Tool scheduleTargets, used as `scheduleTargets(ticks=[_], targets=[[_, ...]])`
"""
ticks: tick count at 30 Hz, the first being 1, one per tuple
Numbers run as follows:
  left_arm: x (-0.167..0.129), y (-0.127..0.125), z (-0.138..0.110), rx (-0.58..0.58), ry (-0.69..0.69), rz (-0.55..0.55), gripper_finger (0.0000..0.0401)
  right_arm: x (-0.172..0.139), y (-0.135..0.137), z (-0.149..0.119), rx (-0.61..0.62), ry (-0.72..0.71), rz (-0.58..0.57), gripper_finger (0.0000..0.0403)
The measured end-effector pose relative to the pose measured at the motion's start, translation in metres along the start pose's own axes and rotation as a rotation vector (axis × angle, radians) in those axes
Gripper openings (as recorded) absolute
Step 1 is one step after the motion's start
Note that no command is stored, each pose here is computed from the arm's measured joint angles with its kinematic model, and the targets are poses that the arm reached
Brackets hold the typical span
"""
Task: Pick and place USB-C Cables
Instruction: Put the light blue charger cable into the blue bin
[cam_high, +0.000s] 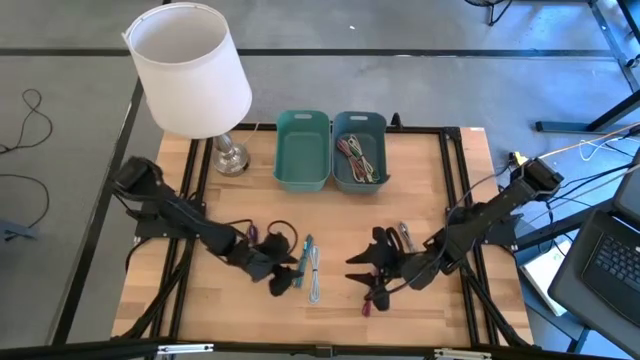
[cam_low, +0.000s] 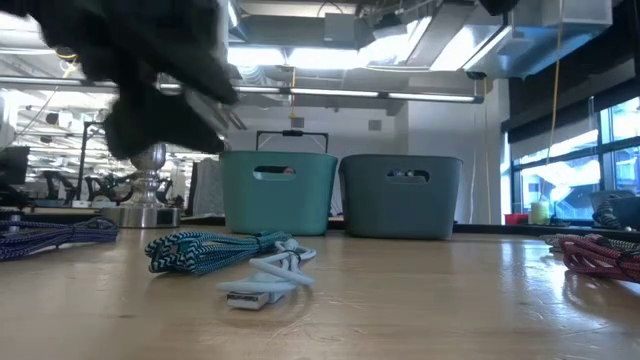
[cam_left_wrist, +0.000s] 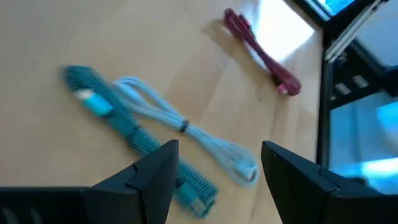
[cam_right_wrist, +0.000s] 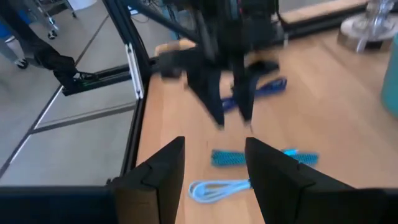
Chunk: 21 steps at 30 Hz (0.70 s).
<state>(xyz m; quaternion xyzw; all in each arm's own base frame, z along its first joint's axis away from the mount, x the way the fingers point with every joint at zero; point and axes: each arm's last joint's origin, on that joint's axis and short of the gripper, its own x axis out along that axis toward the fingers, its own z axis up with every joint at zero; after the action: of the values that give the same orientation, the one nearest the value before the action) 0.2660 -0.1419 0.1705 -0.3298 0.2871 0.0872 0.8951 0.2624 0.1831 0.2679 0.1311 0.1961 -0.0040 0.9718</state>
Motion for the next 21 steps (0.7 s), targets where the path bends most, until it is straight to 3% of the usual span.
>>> scheduleTargets(ticks=[5,12,21], targets=[[0.035,-0.001,0.002,-0.065,0.040,-0.042,0.0223,0.000,0.001,0.002,-0.048,0.000,0.005,0.0172],[0.070,-0.014,0.008,-0.055,0.141,-0.082,0.0223,0.000,0.000,0.000,-0.060,0.022,-0.005,0.0172],[0.074,-0.007,0.005,-0.112,0.188,0.121,0.0223,-0.001,-0.001,-0.001,-0.065,0.031,-0.009,0.0172]])
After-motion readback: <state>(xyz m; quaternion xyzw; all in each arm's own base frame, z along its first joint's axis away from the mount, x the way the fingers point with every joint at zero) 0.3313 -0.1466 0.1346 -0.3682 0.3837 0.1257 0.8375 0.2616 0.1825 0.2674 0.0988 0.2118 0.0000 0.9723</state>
